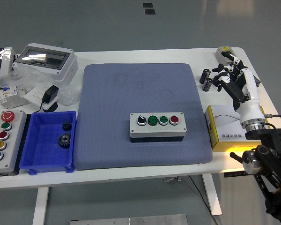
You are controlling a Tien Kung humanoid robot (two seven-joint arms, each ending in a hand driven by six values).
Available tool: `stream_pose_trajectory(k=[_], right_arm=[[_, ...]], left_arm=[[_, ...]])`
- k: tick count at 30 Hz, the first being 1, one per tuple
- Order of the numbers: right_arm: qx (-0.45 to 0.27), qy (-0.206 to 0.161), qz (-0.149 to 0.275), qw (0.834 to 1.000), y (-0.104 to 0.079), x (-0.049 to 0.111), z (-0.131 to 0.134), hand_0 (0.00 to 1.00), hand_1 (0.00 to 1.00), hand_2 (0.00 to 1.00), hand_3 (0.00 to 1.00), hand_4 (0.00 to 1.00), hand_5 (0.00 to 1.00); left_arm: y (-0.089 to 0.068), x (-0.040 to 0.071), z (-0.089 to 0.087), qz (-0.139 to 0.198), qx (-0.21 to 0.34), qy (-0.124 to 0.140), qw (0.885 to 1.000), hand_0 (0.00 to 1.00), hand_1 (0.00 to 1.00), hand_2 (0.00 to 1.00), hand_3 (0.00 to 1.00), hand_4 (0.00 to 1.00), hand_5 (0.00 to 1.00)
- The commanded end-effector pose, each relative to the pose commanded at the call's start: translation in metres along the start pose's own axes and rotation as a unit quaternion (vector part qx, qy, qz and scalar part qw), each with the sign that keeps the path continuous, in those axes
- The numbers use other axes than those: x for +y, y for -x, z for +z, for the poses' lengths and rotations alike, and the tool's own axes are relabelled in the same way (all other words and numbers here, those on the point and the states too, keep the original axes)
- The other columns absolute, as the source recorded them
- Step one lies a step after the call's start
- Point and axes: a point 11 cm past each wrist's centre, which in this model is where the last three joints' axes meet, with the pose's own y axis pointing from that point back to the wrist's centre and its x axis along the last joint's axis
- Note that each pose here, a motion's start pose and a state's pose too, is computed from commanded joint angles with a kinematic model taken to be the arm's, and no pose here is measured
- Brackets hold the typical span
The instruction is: Pick up the button,place it on the desk,press the button,press the button
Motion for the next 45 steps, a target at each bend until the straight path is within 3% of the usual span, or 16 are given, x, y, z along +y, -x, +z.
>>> stream_pose_trajectory(k=[2, 3, 8, 9, 14, 15, 20, 21, 26, 27, 32, 33, 45], right_arm=[[-0.018, 0.0, 0.004, 1.0, -0.003, 0.0, 0.0, 0.406, 0.485, 0.587, 0.697, 0.531, 0.245], [-0.026, 0.001, 0.005, 1.0, -0.004, -0.001, 0.001, 0.524, 0.605, 0.653, 0.69, 0.548, 0.235], [-0.037, 0.012, 0.002, 0.999, -0.005, 0.002, 0.006, 0.524, 0.605, 0.653, 0.69, 0.548, 0.235], [-0.036, 0.015, 0.001, 0.999, -0.004, 0.002, 0.007, 0.641, 0.672, 0.694, 0.69, 0.592, 0.242], [-0.033, 0.025, -0.005, 0.999, -0.002, 0.004, 0.013, 0.641, 0.672, 0.694, 0.69, 0.592, 0.242], [-0.034, 0.027, -0.005, 0.999, -0.002, 0.004, 0.013, 0.742, 0.724, 0.744, 0.718, 0.707, 0.336], [-0.038, 0.037, -0.005, 0.999, -0.002, 0.006, 0.018, 0.742, 0.724, 0.744, 0.718, 0.707, 0.336], [-0.041, 0.041, -0.004, 0.998, -0.002, 0.007, 0.02, 0.888, 0.823, 0.874, 0.946, 0.836, 0.546], [-0.057, 0.05, 0.004, 0.997, -0.004, 0.01, 0.026, 0.888, 0.823, 0.874, 0.946, 0.836, 0.546], [-0.061, 0.051, 0.006, 0.997, -0.004, 0.01, 0.026, 0.951, 0.866, 0.909, 0.948, 0.916, 0.796], [-0.073, 0.052, 0.008, 0.996, -0.001, 0.009, 0.028, 0.951, 0.866, 0.909, 0.948, 0.916, 0.796], [-0.074, 0.052, 0.008, 0.996, -0.001, 0.009, 0.028, 0.962, 0.875, 0.906, 0.91, 0.936, 0.922], [-0.09, 0.051, 0.019, 0.994, -0.005, 0.011, 0.028, 0.95, 0.856, 0.868, 0.843, 0.923, 0.927]], left_arm=[[-0.001, 0.0, 0.001, 0.001, -0.001, 0.001, 1.0, 0.644, 0.565, 0.618, 0.603, 0.673, 0.077], [-0.002, 0.0, 0.001, 0.002, -0.001, 0.001, 1.0, 0.643, 0.567, 0.618, 0.605, 0.672, 0.08], [-0.007, 0.001, 0.004, 0.007, -0.001, 0.002, 1.0, 0.643, 0.567, 0.618, 0.605, 0.672, 0.08], [-0.009, 0.001, 0.005, 0.008, -0.001, 0.003, 1.0, 0.644, 0.566, 0.618, 0.603, 0.671, 0.086], [-0.015, 0.002, 0.008, 0.015, 0.0, 0.005, 1.0, 0.644, 0.566, 0.618, 0.603, 0.671, 0.086], [-0.016, 0.002, 0.009, 0.016, 0.0, 0.005, 1.0, 0.644, 0.567, 0.618, 0.604, 0.672, 0.087], [-0.021, 0.002, 0.012, 0.019, 0.0, 0.007, 1.0, 0.644, 0.567, 0.618, 0.604, 0.672, 0.087], [-0.022, 0.003, 0.013, 0.02, 0.0, 0.008, 1.0, 0.644, 0.567, 0.619, 0.604, 0.668, 0.093], [-0.027, 0.004, 0.018, 0.024, -0.001, 0.011, 1.0, 0.644, 0.567, 0.619, 0.604, 0.668, 0.093], [-0.028, 0.004, 0.02, 0.025, -0.001, 0.012, 1.0, 0.644, 0.571, 0.619, 0.606, 0.665, 0.099], [-0.033, 0.005, 0.023, 0.029, 0.0, 0.015, 0.999, 0.644, 0.571, 0.619, 0.606, 0.665, 0.099], [-0.033, 0.005, 0.024, 0.03, 0.0, 0.015, 0.999, 0.645, 0.586, 0.619, 0.606, 0.665, 0.102], [-0.033, 0.005, 0.023, 0.03, -0.002, 0.015, 0.999, 0.65, 0.614, 0.62, 0.607, 0.666, 0.109]])
